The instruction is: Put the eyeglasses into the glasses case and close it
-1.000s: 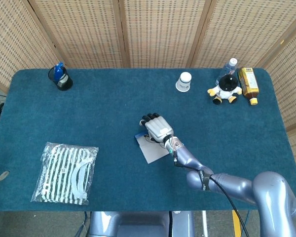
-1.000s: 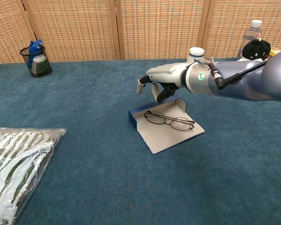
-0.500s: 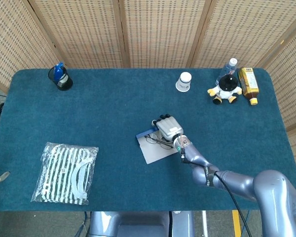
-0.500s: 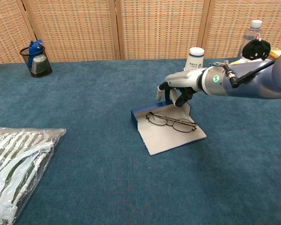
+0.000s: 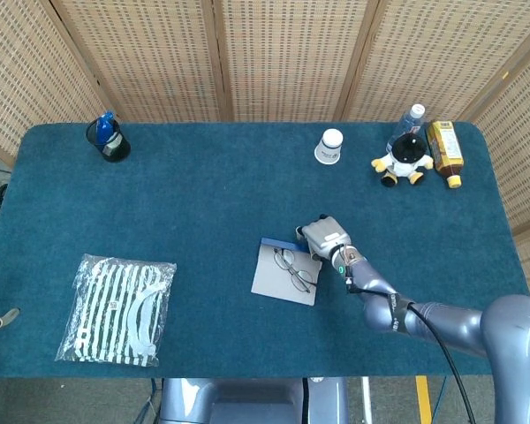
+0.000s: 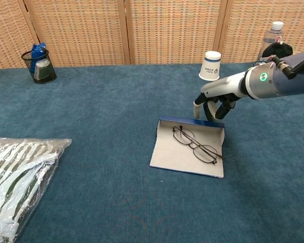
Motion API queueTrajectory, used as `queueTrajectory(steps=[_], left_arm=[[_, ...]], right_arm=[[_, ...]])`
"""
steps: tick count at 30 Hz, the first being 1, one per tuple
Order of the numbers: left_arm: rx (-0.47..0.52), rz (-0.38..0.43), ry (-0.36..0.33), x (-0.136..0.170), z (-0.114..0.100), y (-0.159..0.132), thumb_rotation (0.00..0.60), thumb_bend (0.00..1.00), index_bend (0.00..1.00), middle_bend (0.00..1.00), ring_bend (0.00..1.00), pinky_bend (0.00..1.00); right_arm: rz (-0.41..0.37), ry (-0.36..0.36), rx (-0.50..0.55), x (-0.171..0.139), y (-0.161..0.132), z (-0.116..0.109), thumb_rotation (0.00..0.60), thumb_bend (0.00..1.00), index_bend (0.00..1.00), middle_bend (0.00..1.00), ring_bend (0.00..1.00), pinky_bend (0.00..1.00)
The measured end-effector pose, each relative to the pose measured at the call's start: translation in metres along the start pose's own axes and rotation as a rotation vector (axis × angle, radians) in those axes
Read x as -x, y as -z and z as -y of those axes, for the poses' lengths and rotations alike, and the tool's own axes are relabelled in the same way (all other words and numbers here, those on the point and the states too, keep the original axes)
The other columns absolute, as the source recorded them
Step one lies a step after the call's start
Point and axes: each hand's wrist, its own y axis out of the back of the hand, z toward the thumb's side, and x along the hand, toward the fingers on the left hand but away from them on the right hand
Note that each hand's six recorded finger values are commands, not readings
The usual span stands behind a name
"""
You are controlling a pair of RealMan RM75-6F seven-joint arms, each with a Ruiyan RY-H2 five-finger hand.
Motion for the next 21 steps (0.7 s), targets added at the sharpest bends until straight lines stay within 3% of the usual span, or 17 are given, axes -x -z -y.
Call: queueTrajectory(steps=[1,2,4,6,11,15,21], left_arm=[[0.001,0.001,-0.001,0.0,0.0,0.0,0.6,0.17,0.0,0.0,0.0,0.0],[0.002,0.002,-0.003,0.001,-0.001,0.0,0.6,0.17,0.0,0.0,0.0,0.0],[0.004,0.002,-0.005,0.002,-0.001,0.0,0.6,0.17,0.0,0.0,0.0,0.0],[0.004,0.003,-0.006,0.002,-0.001,0.001,0.6,0.17,0.0,0.0,0.0,0.0],[0.002,0.013,-0.008,0.003,-0.002,-0.001,0.6,0.17,0.0,0.0,0.0,0.0],[0.0,0.016,-0.008,0.005,-0.001,-0.001,0.6,0.17,0.0,0.0,0.0,0.0],[-0.002,0.017,-0.009,0.005,0.0,-0.001,0.6,0.17,0.0,0.0,0.0,0.0]], right_arm=[[0.0,0.009,0.004,-0.001,0.0,-0.001,0.6,0.77,0.05,0.06,0.05,0.14],[0.001,0.028,0.01,-0.003,0.0,-0.004,0.6,0.55,0.01,0.01,0.01,0.12],[-0.002,0.086,0.017,-0.007,0.0,-0.01,0.6,0.2,0.0,0.0,0.0,0.08],[-0.019,0.152,0.015,-0.014,-0.001,-0.015,0.6,0.04,0.0,0.0,0.0,0.04],[-0.1,0.313,-0.002,-0.037,-0.014,-0.021,0.6,0.0,0.0,0.0,0.0,0.0],[-0.184,0.406,-0.04,-0.061,-0.03,-0.008,0.6,0.0,0.0,0.0,0.0,0.0],[-0.26,0.427,-0.102,-0.077,-0.053,0.034,0.6,0.0,0.0,0.0,0.0,0.0]])
